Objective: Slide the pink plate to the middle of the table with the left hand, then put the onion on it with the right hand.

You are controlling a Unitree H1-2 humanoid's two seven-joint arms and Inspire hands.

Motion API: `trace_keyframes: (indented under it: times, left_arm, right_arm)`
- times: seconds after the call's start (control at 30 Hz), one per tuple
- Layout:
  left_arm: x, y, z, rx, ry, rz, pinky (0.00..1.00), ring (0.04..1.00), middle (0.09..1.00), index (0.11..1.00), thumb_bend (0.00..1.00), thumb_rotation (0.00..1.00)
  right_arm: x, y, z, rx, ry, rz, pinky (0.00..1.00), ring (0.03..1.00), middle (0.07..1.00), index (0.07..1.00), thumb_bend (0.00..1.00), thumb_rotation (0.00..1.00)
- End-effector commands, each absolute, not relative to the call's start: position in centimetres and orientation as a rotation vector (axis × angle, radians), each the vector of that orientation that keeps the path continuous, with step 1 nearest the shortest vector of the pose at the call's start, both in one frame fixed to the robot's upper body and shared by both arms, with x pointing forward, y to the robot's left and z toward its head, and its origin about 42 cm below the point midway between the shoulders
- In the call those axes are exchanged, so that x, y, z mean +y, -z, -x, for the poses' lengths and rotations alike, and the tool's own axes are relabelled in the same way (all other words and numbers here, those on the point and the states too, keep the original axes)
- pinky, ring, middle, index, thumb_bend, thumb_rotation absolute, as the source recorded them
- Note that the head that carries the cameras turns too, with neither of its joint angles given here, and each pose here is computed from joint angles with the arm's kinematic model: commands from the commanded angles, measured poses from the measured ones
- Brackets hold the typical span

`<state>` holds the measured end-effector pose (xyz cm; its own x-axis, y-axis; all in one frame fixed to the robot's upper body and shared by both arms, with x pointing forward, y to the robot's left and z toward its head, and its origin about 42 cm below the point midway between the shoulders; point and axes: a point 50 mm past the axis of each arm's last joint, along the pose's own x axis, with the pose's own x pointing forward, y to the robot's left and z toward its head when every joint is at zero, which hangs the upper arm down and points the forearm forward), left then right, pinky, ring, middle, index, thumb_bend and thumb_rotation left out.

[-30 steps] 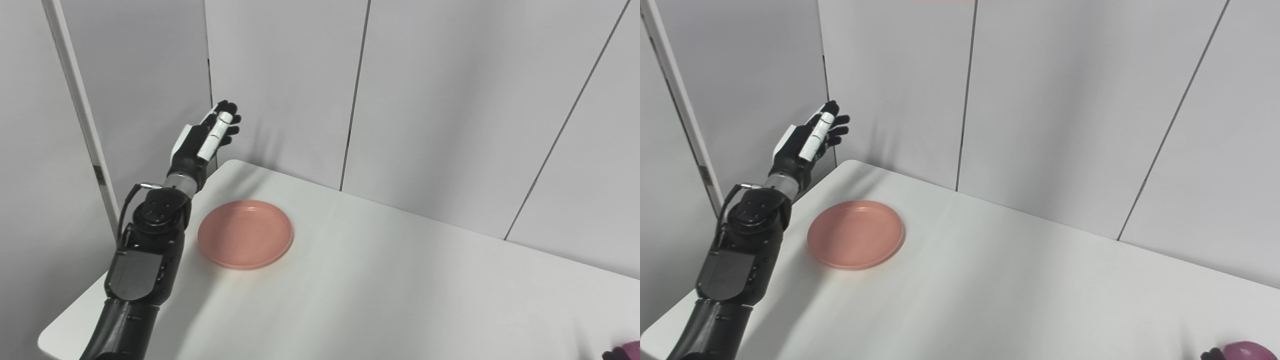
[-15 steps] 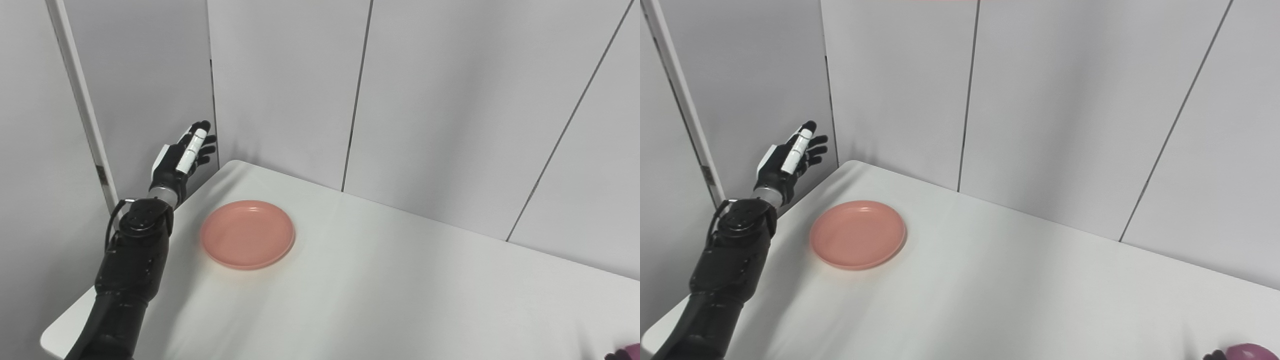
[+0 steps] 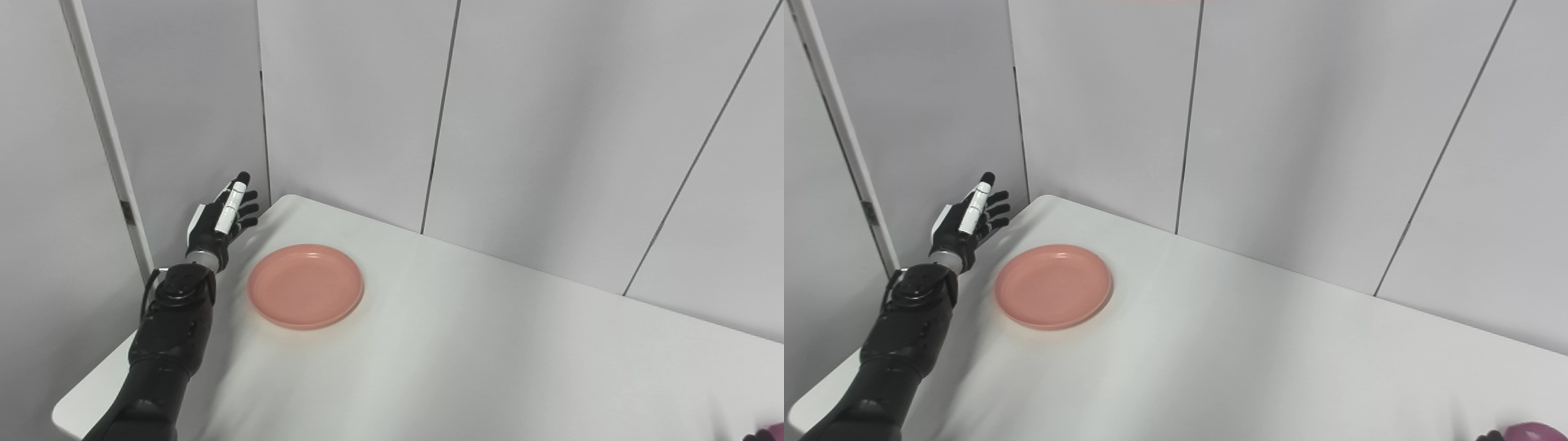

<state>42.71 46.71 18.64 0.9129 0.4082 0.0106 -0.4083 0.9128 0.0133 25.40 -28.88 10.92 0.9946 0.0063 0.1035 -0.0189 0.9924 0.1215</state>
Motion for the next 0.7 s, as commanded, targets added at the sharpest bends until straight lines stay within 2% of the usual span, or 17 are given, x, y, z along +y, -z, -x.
trace_keyframes:
  times: [0.0, 0.2, 0.67]
  left_arm:
    - [47.1, -22.3, -44.2, -0.131, -0.424, -0.026, 0.8, 0.829, 0.854, 0.915, 0.9, 0.85]
    - [47.0, -21.1, -44.2, -0.113, -0.426, -0.004, 0.83, 0.849, 0.849, 0.908, 0.93, 0.83]
    - [45.3, -19.4, -43.4, -0.059, -0.378, 0.018, 0.86, 0.853, 0.858, 0.921, 0.87, 0.82]
  right_arm:
    - [-28.3, -7.6, -23.2, 0.016, 0.005, -0.162, 1.0, 1.0, 1.0, 1.0, 0.72, 1.0]
    - [-28.3, -7.7, -23.1, 0.02, 0.008, -0.162, 1.0, 1.0, 1.0, 1.0, 0.7, 1.0]
    - [-28.4, -7.9, -23.0, 0.015, 0.01, -0.161, 1.0, 1.0, 1.0, 1.0, 0.71, 1.0]
